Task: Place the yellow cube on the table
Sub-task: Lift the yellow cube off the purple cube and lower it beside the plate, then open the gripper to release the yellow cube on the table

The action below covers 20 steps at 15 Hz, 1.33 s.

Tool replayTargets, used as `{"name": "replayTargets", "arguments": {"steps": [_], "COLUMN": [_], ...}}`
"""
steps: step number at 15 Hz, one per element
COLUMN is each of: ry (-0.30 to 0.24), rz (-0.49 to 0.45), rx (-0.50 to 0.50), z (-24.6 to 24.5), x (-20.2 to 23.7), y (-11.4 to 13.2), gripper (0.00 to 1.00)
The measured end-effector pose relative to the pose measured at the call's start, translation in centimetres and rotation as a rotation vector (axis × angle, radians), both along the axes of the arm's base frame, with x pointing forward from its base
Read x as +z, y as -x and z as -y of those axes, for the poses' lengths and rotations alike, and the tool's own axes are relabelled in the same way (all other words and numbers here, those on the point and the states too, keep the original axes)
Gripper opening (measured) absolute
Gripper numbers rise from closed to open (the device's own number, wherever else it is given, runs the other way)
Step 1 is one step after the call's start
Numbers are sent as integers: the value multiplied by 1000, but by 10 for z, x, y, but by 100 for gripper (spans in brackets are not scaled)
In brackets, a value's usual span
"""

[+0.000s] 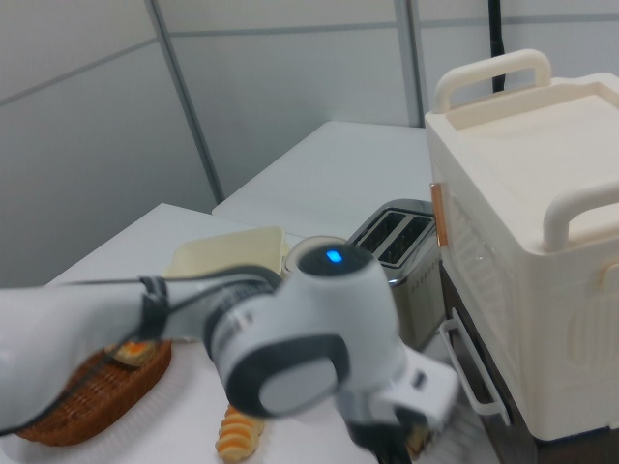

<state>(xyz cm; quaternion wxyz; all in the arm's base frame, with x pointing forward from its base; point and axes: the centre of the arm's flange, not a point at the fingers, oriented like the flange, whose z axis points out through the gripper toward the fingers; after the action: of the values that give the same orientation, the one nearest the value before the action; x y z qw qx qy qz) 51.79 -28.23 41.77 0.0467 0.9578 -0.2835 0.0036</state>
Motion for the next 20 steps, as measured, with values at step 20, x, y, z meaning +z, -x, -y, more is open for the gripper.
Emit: {"name": "replayTargets", "arguments": {"steps": [20], "ry": [-32], "rz": [-8], "rx": [266], "z": [-152], "x": [29], "y": [-40], "gripper": [62]}}
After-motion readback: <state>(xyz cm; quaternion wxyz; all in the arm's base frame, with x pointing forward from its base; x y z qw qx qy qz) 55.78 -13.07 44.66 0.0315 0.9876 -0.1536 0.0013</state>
